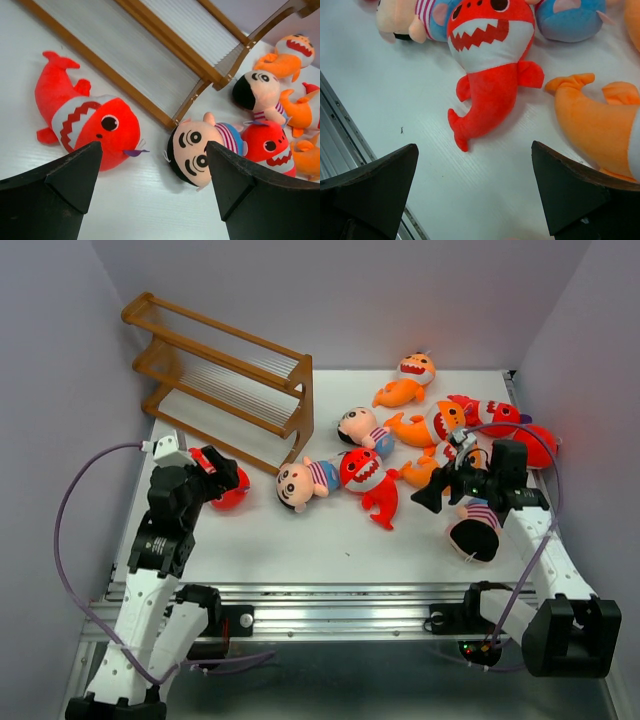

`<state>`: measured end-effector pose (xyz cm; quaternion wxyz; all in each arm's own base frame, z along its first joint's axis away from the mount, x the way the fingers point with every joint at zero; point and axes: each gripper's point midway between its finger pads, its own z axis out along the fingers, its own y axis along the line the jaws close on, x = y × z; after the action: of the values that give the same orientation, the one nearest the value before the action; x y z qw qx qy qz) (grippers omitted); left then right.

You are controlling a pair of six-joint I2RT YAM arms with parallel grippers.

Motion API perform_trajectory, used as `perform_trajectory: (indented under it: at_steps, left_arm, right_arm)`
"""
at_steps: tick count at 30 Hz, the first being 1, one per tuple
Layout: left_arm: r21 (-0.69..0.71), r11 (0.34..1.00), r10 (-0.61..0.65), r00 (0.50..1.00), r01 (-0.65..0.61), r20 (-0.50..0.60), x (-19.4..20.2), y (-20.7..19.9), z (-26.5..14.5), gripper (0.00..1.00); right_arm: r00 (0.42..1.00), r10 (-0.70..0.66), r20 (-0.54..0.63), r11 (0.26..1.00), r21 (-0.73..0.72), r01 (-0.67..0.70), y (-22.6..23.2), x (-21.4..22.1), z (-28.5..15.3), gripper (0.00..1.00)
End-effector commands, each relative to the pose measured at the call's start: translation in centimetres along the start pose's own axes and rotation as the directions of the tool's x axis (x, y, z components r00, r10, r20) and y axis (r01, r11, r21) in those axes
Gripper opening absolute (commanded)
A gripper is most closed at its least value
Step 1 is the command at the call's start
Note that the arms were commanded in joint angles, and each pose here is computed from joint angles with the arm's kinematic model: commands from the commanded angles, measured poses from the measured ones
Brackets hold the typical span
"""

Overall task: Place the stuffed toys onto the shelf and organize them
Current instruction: Grab a stuffed toy with the left arm

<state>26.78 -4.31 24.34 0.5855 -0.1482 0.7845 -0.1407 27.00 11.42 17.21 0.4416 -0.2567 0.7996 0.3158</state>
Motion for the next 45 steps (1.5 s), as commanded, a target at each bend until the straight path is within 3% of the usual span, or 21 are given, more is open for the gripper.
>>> perform_trajectory:
  at_steps: [1, 16, 21, 26, 27, 28, 31, 34, 39, 42, 45]
  left_arm:
    - [-0.124, 0.987, -0.114, 0.988, 0.100, -0.108, 2.1, 1.3, 0.9, 0.95]
    - [-0.354, 0.930, -0.193, 0.950, 0.097, -0.247, 8.2, 6.2, 8.3, 0.95]
    - [-0.452, 0.884, -0.277, 0.912, 0.119, -0.301, 10.8, 8.7, 10.0, 0.82]
    - [-0.458, 0.877, -0.326, 0.882, 0.147, -0.340, 12.4, 9.5, 10.6, 0.38]
    - [-0.451, 0.879, -0.330, 0.879, 0.154, -0.344, 12.5, 9.4, 10.6, 0.19]
    - [-0.448, 0.881, -0.332, 0.876, 0.155, -0.349, 12.7, 9.4, 10.5, 0.12]
    - [-0.419, 0.893, -0.328, 0.877, 0.166, -0.350, 12.5, 8.8, 10.1, 0.00]
    - [-0.339, 0.922, -0.309, 0.880, 0.185, -0.360, 11.7, 7.2, 9.0, 0.00]
    - [-0.079, 0.969, -0.248, 0.900, 0.236, -0.358, 9.4, 2.1, 5.6, 0.00]
    - [0.087, 0.961, -0.210, 0.898, 0.263, -0.387, 9.4, -1.3, 2.5, 0.00]
    - [0.214, 0.934, -0.203, 0.916, 0.287, -0.345, 7.8, -3.6, -0.1, 0.00]
  right_arm:
    - [0.992, -0.108, 0.064, 0.992, -0.063, 0.112, 1.5, -1.0, -0.4, 1.00]
    - [0.987, -0.136, 0.084, 0.987, -0.078, 0.143, 2.2, -1.1, -0.8, 1.00]
    - [0.985, -0.145, 0.091, 0.985, -0.083, 0.153, 2.5, -1.2, -0.9, 1.00]
    - [0.983, -0.155, 0.097, 0.984, -0.078, 0.162, 2.6, -1.4, -1.1, 1.00]
    - [0.982, -0.159, 0.099, 0.983, -0.078, 0.166, 2.6, -1.4, -1.1, 1.00]
    - [0.982, -0.160, 0.100, 0.983, -0.079, 0.168, 2.7, -1.4, -1.1, 1.00]
    - [0.979, -0.171, 0.108, 0.980, -0.080, 0.180, 2.9, -1.5, -1.3, 1.00]
    - [0.977, -0.183, 0.113, 0.977, -0.093, 0.194, 3.4, -1.4, -1.5, 1.00]
    - [0.970, -0.213, 0.116, 0.959, -0.165, 0.230, 4.8, -1.9, -2.0, 1.00]
    - [0.981, -0.186, 0.061, 0.952, -0.238, 0.195, 5.7, -2.1, -2.5, 1.00]
    - [0.971, -0.229, 0.066, 0.928, -0.287, 0.239, 6.7, -4.1, -3.4, 1.00]
